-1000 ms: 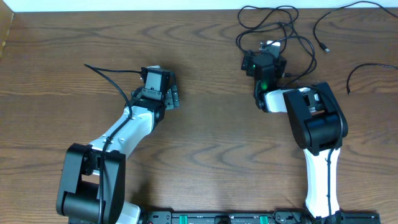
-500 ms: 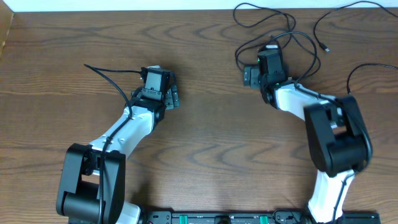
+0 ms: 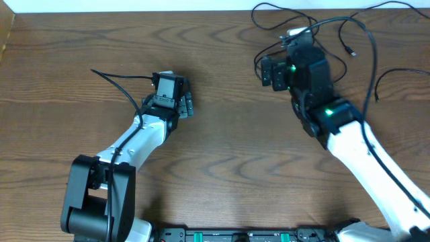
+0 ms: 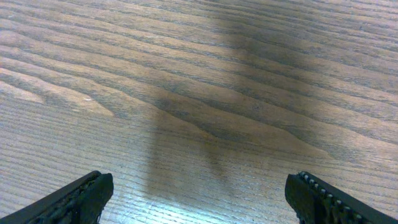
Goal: Untangle cables
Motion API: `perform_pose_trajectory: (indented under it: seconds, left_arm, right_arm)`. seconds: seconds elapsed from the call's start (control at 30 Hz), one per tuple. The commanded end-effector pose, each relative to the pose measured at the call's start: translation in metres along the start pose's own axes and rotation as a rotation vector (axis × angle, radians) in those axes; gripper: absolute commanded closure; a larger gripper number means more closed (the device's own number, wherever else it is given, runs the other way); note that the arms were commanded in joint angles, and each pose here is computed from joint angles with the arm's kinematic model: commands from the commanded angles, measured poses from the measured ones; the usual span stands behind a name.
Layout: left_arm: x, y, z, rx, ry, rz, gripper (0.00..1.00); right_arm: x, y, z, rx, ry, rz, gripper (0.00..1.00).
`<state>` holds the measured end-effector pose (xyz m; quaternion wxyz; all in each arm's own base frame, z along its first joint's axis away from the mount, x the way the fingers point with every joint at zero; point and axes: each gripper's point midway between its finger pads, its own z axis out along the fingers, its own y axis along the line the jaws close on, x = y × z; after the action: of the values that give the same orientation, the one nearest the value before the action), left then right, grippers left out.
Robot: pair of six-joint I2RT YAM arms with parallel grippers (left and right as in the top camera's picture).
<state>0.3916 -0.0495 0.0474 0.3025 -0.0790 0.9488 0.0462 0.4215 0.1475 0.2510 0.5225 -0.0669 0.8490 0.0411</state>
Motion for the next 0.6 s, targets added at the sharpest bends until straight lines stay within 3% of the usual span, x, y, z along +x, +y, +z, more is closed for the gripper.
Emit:
perform_pose_trajectory:
  seconds: [0.0, 0.23, 0.57]
  left_arm:
    - [0.0, 0.004, 0.0, -0.015, -0.002, -0.008, 0.07]
    - [0.0, 0.004, 0.0, -0.015, -0.002, -0.008, 0.06]
    - [0.0, 0.004, 0.0, -0.015, -0.002, -0.008, 0.07]
  right_arm:
    - [-0.017, 0.0, -0.018, -0.003, -0.049, -0.002, 0.01]
    - [-0.011, -0.001, -0.019, 0.0, -0.021, -0.009, 0.01]
    - [0.028, -0.007, -0.021, 0.019, 0.137, -0.05, 0.01]
